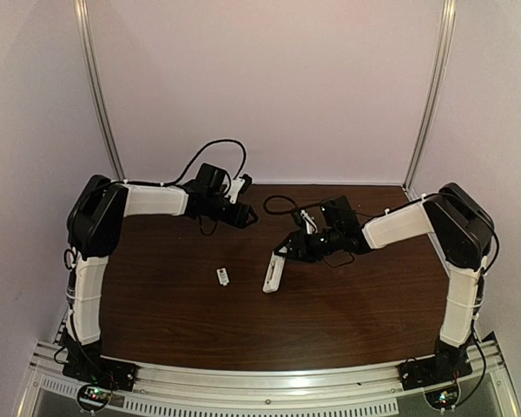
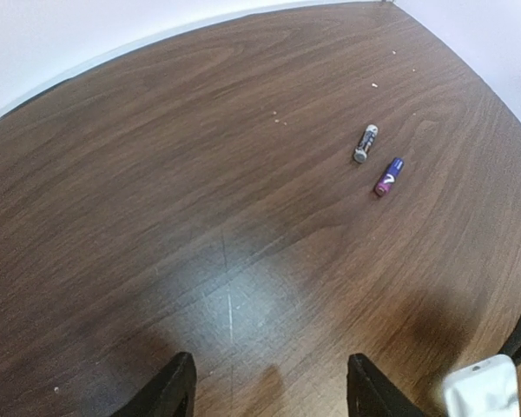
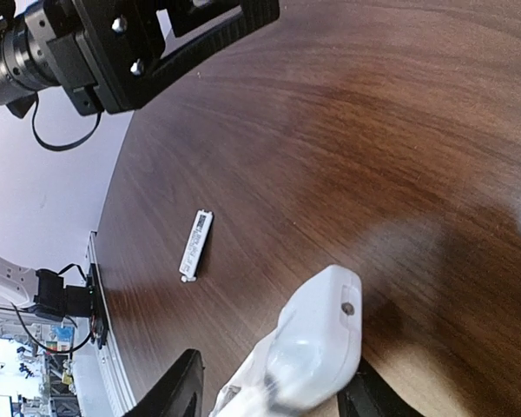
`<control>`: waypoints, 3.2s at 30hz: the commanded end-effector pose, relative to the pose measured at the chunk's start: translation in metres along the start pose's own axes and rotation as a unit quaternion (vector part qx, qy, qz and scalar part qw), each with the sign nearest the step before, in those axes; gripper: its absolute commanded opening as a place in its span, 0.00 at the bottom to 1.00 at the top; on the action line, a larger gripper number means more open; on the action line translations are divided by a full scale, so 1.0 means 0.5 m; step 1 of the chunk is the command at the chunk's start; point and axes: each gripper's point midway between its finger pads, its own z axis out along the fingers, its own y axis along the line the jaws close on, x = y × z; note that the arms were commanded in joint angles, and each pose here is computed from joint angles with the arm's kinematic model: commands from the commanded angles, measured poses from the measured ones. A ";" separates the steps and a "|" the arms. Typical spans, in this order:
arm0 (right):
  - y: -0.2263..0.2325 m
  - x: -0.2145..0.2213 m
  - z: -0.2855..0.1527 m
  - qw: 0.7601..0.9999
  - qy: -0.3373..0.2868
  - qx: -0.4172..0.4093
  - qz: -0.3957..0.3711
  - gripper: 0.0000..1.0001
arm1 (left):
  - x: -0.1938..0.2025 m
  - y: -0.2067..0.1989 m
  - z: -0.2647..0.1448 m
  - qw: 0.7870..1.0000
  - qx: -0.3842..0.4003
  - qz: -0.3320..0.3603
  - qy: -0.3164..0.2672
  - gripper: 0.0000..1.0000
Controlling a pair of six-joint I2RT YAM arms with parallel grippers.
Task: Load the batteries into the remote control
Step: Place the remote control without batteries at the center of the board, then move the right arm with the battery to the center of the board.
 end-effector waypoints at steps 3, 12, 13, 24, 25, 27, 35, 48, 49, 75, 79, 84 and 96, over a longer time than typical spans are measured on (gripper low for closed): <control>-0.066 -0.018 -0.012 0.998 0.000 0.068 0.000 0.55 | -0.035 -0.007 -0.027 0.999 0.002 0.007 -0.034 0.60; -0.134 -0.067 -0.083 0.991 -0.041 0.126 0.004 0.54 | -0.026 -0.016 -0.045 0.999 0.007 0.005 -0.039 0.61; -0.144 -0.084 -0.093 0.989 -0.051 0.137 0.002 0.53 | -0.022 -0.017 -0.046 0.999 0.008 0.003 -0.037 0.61; -0.244 -0.226 -0.137 0.958 -0.096 0.267 -0.031 0.55 | -0.033 -0.027 -0.067 0.998 0.014 0.006 -0.060 0.61; -0.247 -0.233 -0.134 0.957 -0.094 0.271 -0.034 0.55 | -0.033 -0.027 -0.068 0.998 0.013 0.007 -0.060 0.61; -0.254 -0.250 -0.129 0.955 -0.094 0.280 -0.041 0.57 | -0.034 -0.028 -0.069 0.998 0.014 0.008 -0.062 0.62; -0.288 -0.306 -0.117 0.939 -0.098 0.322 -0.064 0.58 | -0.031 -0.028 -0.068 0.998 0.015 0.009 -0.063 0.62; -0.341 -0.346 -0.059 0.933 -0.067 0.345 -0.081 0.42 | -0.025 -0.027 -0.066 0.998 0.014 0.011 -0.062 0.62; -0.345 -0.345 -0.058 0.932 -0.065 0.347 -0.082 0.41 | -0.025 -0.027 -0.066 0.998 0.015 0.011 -0.062 0.62; -0.318 -0.214 -0.042 0.945 -0.018 0.320 -0.068 0.19 | -0.017 -0.040 -0.081 0.997 0.026 0.005 -0.066 0.63; -0.312 -0.195 -0.043 0.945 -0.014 0.319 -0.067 0.19 | -0.011 -0.040 -0.083 0.998 0.025 0.004 -0.064 0.63; -0.306 -0.168 -0.059 0.946 -0.014 0.319 -0.058 0.18 | -0.008 -0.043 -0.087 0.998 0.028 0.003 -0.064 0.63; -0.271 -0.101 -0.073 0.955 0.000 0.291 -0.056 0.18 | -0.003 -0.073 -0.082 0.997 0.045 0.019 -0.063 0.64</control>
